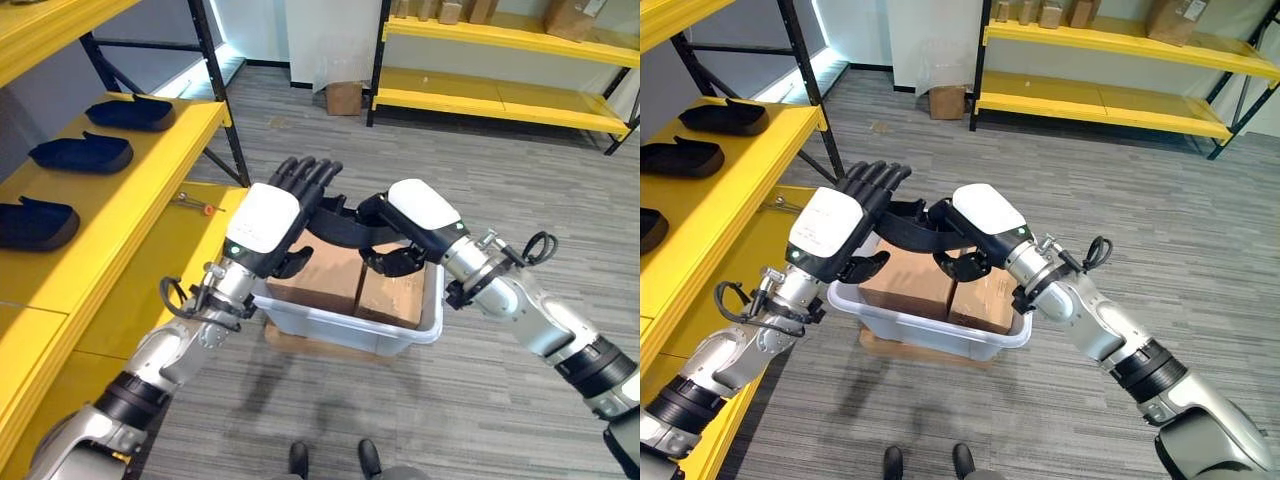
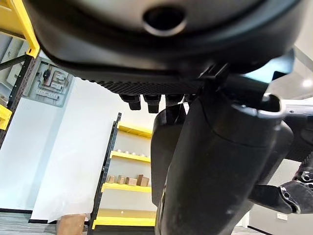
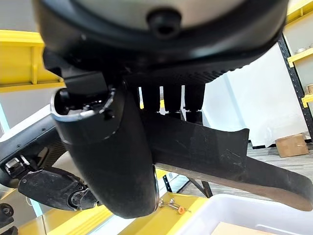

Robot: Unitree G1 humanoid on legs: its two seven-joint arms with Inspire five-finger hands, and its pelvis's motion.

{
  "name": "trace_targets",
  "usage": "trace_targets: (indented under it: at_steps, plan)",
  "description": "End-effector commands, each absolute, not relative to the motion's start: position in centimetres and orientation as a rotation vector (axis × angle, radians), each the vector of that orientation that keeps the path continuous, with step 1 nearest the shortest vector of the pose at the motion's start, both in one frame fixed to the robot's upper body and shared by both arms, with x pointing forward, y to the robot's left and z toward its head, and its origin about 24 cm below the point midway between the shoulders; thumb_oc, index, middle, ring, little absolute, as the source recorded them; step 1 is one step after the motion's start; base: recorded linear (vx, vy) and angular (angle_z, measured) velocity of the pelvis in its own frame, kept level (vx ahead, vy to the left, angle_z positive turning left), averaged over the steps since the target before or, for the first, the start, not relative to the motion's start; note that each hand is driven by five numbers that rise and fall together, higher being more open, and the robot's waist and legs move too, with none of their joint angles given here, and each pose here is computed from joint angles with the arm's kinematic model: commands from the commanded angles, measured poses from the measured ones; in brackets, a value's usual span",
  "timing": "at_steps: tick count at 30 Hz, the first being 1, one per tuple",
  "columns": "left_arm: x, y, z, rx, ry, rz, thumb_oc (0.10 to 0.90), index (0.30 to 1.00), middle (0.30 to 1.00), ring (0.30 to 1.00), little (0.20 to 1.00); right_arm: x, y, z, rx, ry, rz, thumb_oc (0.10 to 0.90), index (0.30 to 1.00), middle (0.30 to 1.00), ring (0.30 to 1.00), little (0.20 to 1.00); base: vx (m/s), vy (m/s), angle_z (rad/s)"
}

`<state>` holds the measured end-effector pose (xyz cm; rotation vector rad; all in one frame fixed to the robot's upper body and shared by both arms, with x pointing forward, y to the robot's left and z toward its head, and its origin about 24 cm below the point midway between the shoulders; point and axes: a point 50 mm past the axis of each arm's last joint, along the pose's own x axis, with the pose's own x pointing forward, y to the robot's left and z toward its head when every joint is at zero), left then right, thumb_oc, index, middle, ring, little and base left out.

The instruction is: Move parts from the plastic box to the shelf.

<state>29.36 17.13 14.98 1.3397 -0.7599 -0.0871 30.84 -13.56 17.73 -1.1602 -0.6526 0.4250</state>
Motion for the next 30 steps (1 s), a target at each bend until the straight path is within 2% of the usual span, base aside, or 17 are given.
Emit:
trace_targets:
  at_steps: [1, 30]
  plan:
    - [29.9, 17.4, 15.3, 1.305, -0.793, -0.002, 0.9, 1.0, 1.0, 1.0, 1.0, 30.5, -13.5, 21.1, -0.993, -0.814, 0.29, 0.4, 0.3, 0.3, 0.3, 0.3, 0.0, 0.0, 0.0]
    - [30.2, 12.3, 16.2, 1.284, -0.946, -0.168, 0.9, 1.0, 1.0, 1.0, 1.0, 30.8, -12.4, 21.1, -0.965, -0.82, 0.311, 0.4, 0.3, 0.3, 0.3, 0.3, 0.0, 0.002, -0.01]
